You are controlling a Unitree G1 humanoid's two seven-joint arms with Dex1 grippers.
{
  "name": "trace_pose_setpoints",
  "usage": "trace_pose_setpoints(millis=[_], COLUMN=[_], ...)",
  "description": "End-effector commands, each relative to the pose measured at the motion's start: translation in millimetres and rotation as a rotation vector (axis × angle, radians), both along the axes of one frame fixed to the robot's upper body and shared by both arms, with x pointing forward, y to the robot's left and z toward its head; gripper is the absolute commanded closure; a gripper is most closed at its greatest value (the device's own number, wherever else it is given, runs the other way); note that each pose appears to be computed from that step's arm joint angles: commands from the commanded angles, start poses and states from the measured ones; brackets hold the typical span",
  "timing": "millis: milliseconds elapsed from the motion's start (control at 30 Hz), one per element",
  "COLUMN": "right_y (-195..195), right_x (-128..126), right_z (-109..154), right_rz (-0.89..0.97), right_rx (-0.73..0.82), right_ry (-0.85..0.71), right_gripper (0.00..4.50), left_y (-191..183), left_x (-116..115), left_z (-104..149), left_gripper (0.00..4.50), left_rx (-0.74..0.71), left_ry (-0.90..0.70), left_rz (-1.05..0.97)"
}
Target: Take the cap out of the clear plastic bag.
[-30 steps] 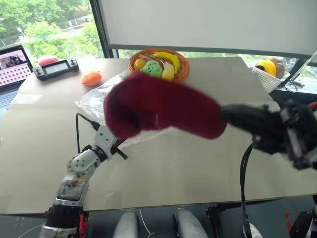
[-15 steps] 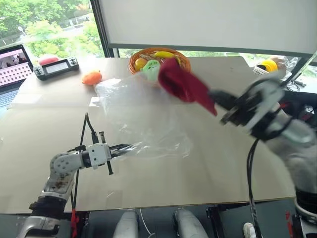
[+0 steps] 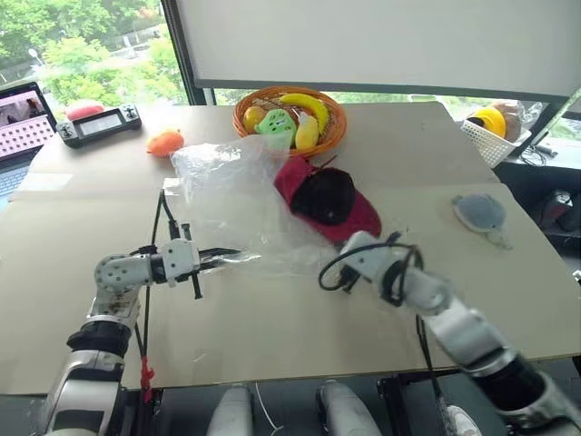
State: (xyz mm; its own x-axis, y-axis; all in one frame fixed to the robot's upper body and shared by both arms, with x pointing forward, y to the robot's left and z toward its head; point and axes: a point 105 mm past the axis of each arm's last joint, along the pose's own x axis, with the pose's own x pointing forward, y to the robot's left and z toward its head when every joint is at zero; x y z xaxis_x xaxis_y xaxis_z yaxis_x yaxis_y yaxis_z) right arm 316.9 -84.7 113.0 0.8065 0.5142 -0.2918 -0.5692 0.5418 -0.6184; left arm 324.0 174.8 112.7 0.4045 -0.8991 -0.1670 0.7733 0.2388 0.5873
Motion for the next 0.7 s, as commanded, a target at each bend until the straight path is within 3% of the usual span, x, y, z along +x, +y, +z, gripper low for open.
trace_pose_setpoints(millis=[33,67,167,433,533,700], right_y=[15,17,18,-5,-15,-28], right_x=[2,2,4,6,6,0], right_z=[-3,-3,-6,-6,-1,18], right_rz=[-0.009,-0.014,-0.054,-0.102,-0.123,-0.11], right_rx=[0.027,0.036,0.073,0.08,0.123,0.285], right_ry=[0.024,0.028,0.057,0.075,0.078,0.103], right_gripper=[4.14,3.93,2.91,0.24,0.0,0.0], left_y=[-3,-3,-3,0,-3,-5], left_x=[1,1,1,-3,-12,-32], left_z=[2,1,-1,0,5,23], left_gripper=[4.5,4.5,3.68,0.88,0.04,0.04], left_rx=[0.022,0.024,0.025,0.007,-0.008,-0.072], left_ry=[-0.027,-0.026,-0.019,0.014,0.031,0.155], left_rz=[-0.018,-0.019,-0.013,-0.01,-0.045,-0.08])
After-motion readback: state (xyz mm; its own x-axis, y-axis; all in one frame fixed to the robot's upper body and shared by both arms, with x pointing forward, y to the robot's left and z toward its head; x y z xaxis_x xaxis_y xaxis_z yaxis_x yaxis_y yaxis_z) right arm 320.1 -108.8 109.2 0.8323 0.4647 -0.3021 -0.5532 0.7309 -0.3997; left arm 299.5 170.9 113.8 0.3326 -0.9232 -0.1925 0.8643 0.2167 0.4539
